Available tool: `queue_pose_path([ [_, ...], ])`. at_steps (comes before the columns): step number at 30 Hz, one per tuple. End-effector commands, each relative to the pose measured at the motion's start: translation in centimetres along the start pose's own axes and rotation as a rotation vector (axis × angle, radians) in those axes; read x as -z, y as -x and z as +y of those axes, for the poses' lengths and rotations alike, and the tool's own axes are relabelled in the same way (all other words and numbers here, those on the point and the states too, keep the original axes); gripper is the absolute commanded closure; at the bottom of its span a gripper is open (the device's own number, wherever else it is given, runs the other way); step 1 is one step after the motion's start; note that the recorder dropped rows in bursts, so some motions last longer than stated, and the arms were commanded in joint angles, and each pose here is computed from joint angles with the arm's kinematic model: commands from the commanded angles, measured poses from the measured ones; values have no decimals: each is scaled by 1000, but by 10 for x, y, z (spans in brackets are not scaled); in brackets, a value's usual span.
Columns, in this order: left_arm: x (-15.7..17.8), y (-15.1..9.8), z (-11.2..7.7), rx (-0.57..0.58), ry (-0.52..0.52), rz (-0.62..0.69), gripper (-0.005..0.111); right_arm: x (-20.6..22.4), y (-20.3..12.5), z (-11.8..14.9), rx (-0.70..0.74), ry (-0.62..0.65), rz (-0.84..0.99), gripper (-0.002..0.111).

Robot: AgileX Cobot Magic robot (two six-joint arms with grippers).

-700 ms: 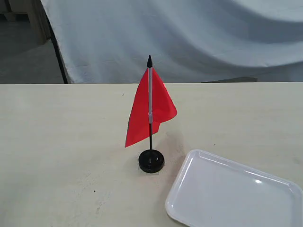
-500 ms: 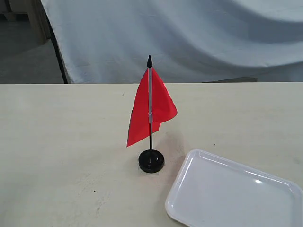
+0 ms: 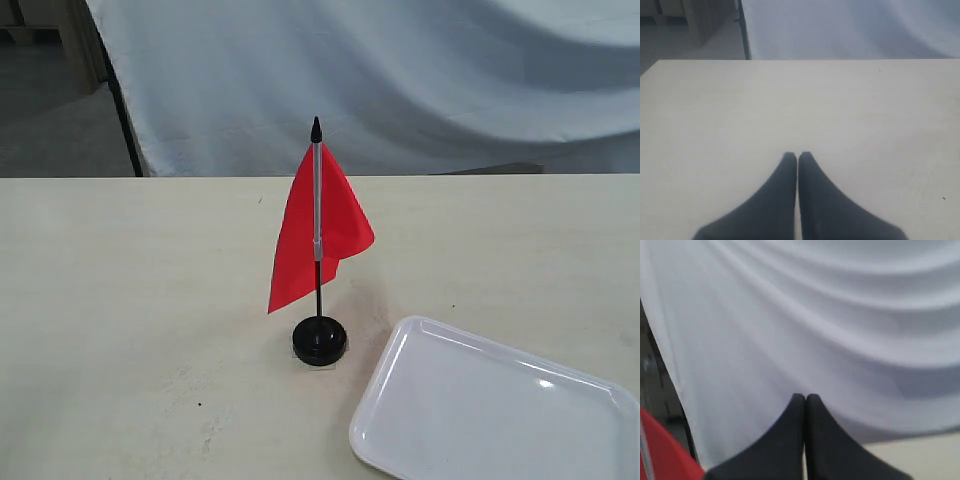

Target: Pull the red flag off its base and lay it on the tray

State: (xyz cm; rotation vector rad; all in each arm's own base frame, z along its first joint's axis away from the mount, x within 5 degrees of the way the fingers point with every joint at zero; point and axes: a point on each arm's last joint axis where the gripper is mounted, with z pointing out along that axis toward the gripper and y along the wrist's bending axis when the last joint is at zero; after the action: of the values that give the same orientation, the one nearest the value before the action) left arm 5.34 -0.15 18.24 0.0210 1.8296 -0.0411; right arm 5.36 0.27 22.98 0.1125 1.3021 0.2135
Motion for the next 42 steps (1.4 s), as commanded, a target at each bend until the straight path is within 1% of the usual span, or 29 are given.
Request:
queue_pose_path([
  [1, 0, 0, 0, 6, -7, -3, 105, 4, 24, 7, -11, 87, -268, 109],
  [5, 0, 0, 0, 6, -7, -3, 105, 7, 32, 10, -11, 117, -362, 109],
  [7, 0, 0, 0, 6, -7, -3, 105, 9, 36, 11, -31, 138, -415, 109],
  [8, 0, 0, 0, 6, -7, -3, 105, 9, 37, 11, -65, 145, -416, 109],
  [12, 0, 0, 0, 6, -7, -3, 105, 5, 26, 8, -318, 142, -278, 109],
  [13, 0, 0, 0, 6, -7, -3, 105, 3, 21, 7, -360, 121, -225, 109],
  [14, 0, 0, 0, 6, -7, -3, 105, 3, 18, 6, -371, 103, -190, 109],
  [15, 0, 0, 0, 6, -7, -3, 105, 2, 18, 5, -366, 99, -187, 109],
  [17, 0, 0, 0, 6, -7, -3, 105, 4, 24, 9, -306, 144, -254, 109],
  [20, 0, 0, 0, 6, -7, -3, 105, 11, 39, 19, -151, 250, -429, 109],
  [23, 0, 0, 0, 6, -7, -3, 105, 3, 38, 20, -146, 263, -417, 109],
  [28, 0, 0, 0, 6, -7, -3, 105, -27, 22, 24, -113, 299, -266, 109],
  [30, 0, 0, 0, 6, -7, -3, 105, -42, 12, 28, -63, 348, -183, 109],
  [32, 0, 0, 0, 6, -7, -3, 105, -66, 5, 34, -22, 408, -78, 109],
  [34, 0, 0, 0, 6, -7, -3, 105, -93, -5, 42, 13, 504, 22, 109],
  [36, 0, 0, 0, 6, -7, -3, 105, -116, -20, 50, 12, 601, 117, 109],
  [38, 0, 0, 0, 6, -7, -3, 105, -140, -42, 62, -4, 684, 230, 109],
  [39, 0, 0, 0, 6, -7, -3, 105, -151, -52, 68, -2, 702, 278, 109],
  [40, 0, 0, 0, 6, -7, -3, 105, -160, -71, 78, 7, 731, 355, 109],
  [42, 0, 0, 0, 6, -7, -3, 105, -174, -100, 92, 57, 748, 467, 109],
])
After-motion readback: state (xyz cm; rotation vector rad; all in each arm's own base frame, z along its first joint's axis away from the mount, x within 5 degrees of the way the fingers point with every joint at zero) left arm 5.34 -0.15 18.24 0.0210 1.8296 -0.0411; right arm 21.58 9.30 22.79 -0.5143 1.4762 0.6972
